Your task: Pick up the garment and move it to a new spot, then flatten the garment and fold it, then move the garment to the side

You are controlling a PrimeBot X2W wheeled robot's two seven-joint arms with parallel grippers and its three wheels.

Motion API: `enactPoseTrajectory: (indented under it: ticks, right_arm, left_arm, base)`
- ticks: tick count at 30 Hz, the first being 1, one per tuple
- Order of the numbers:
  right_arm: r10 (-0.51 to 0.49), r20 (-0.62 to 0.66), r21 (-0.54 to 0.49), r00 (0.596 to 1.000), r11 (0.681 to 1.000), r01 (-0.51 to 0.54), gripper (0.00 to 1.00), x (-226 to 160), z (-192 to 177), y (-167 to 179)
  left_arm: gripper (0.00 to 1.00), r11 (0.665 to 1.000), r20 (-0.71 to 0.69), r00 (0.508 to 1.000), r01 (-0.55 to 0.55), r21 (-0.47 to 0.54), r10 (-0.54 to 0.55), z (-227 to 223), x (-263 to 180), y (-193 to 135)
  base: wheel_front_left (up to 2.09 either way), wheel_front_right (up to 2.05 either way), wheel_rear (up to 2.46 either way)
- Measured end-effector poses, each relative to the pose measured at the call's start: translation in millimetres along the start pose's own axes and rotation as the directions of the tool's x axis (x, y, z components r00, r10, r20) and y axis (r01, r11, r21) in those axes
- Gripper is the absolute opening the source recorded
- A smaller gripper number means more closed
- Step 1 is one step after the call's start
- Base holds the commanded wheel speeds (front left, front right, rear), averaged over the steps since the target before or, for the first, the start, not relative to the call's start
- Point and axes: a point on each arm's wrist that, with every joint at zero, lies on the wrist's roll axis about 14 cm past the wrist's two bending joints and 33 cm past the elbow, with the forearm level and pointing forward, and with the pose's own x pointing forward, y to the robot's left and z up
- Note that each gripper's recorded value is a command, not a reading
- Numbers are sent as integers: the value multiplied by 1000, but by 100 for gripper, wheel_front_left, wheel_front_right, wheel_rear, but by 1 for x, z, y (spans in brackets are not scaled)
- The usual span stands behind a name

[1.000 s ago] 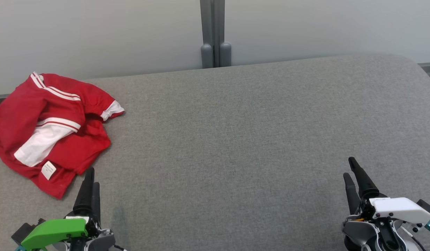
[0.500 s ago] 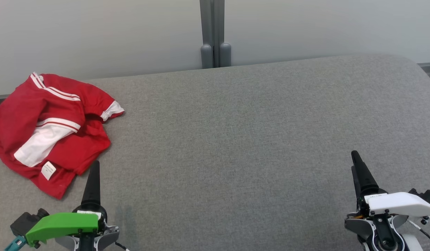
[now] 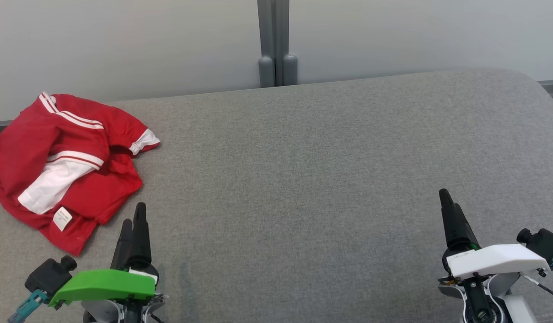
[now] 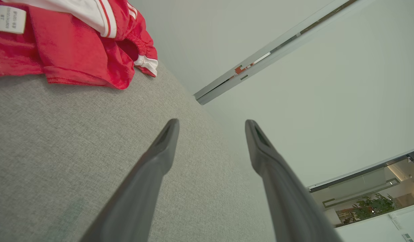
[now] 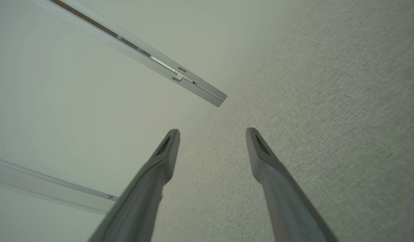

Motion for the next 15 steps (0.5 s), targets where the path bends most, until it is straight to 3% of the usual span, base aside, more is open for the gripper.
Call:
enactPoseTrajectory:
  ticks: [15]
  right_arm:
    - [31, -43, -289, 999, 957, -42, 100, -3, -16, 6]
  left_arm:
    - [100, 952, -25, 1000, 11, 306, -4, -15, -5, -2]
  base:
    - [0, 0, 0]
